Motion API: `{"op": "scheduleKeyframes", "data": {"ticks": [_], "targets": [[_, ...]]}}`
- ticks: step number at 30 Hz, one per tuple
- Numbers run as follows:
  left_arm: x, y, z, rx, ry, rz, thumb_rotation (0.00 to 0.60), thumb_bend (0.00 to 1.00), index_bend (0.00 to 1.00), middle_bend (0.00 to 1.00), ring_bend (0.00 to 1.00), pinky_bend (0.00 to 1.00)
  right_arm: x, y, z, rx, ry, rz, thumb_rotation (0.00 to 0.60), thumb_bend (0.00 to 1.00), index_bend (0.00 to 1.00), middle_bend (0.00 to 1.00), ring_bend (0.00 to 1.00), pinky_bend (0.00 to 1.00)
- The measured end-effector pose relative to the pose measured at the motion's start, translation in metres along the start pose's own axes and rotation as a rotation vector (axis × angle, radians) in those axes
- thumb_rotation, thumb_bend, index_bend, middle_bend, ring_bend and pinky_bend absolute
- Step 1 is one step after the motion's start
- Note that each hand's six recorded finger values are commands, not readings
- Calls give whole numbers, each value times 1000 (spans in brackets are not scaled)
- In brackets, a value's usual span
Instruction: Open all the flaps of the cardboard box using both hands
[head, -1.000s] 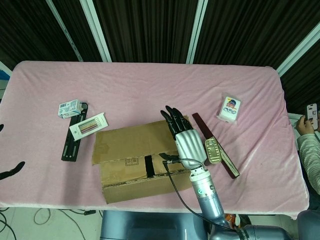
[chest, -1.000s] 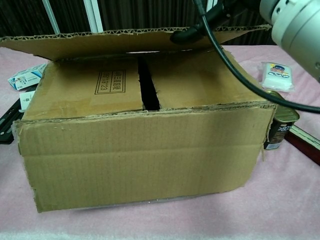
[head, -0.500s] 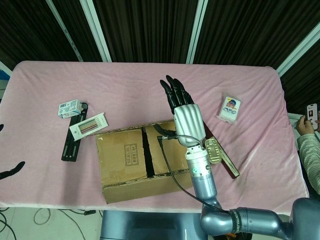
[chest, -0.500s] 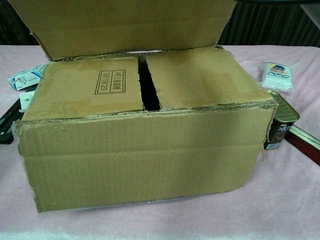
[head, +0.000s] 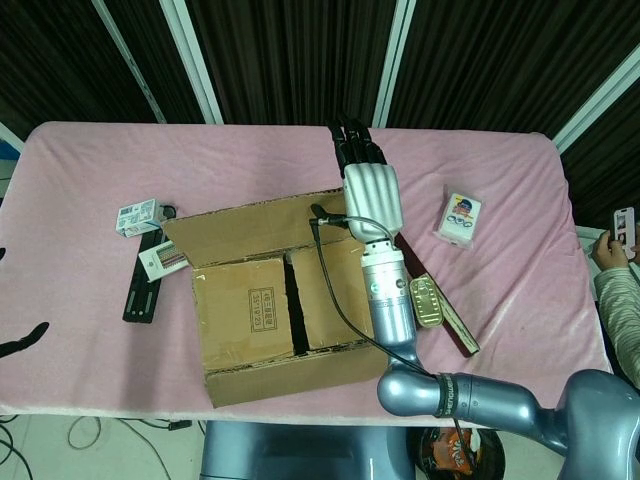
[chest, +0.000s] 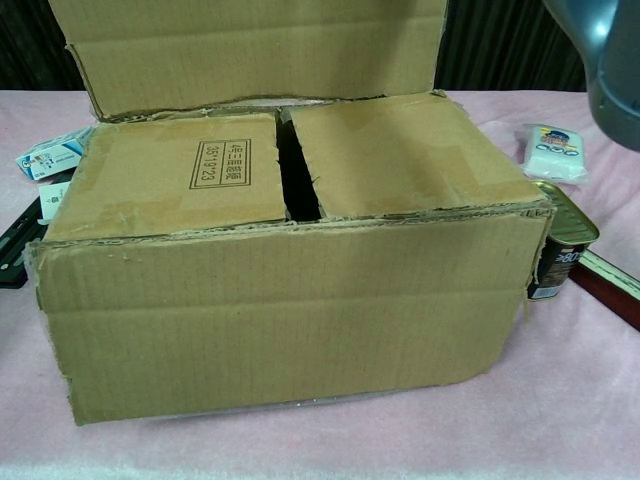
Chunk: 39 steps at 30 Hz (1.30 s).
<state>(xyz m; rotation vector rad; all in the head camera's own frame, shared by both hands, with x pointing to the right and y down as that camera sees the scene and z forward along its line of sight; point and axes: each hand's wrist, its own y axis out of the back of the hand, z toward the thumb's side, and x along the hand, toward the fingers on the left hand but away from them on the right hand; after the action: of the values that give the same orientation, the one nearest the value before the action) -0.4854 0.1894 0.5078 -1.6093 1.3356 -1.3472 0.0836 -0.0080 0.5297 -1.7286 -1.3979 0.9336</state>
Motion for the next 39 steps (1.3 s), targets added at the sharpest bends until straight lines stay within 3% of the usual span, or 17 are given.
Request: {"op": "scheduleKeyframes", "data": {"ticks": [8, 20, 29, 39], "targets": [[0, 0, 1, 1, -1, 1, 600, 118, 0, 0, 17, 96, 1, -2, -7, 18, -7, 6, 600, 176, 0, 0, 0, 223], [-1, -1, 5, 18, -12, -2, 600, 118, 0, 0, 17, 96, 21, 13, -42, 35, -32, 4, 600, 177, 0, 0, 0, 223], [-1, -2, 8, 49, -23, -18, 600, 118, 0, 0, 17, 96, 61, 37, -102, 131, -90, 34, 600, 176, 0, 0, 0, 223], [2, -1, 17, 91, -46, -21, 600, 118, 0, 0, 17, 96, 138, 75, -181, 272, -161, 74, 600, 177, 0, 0, 0, 222]]}}
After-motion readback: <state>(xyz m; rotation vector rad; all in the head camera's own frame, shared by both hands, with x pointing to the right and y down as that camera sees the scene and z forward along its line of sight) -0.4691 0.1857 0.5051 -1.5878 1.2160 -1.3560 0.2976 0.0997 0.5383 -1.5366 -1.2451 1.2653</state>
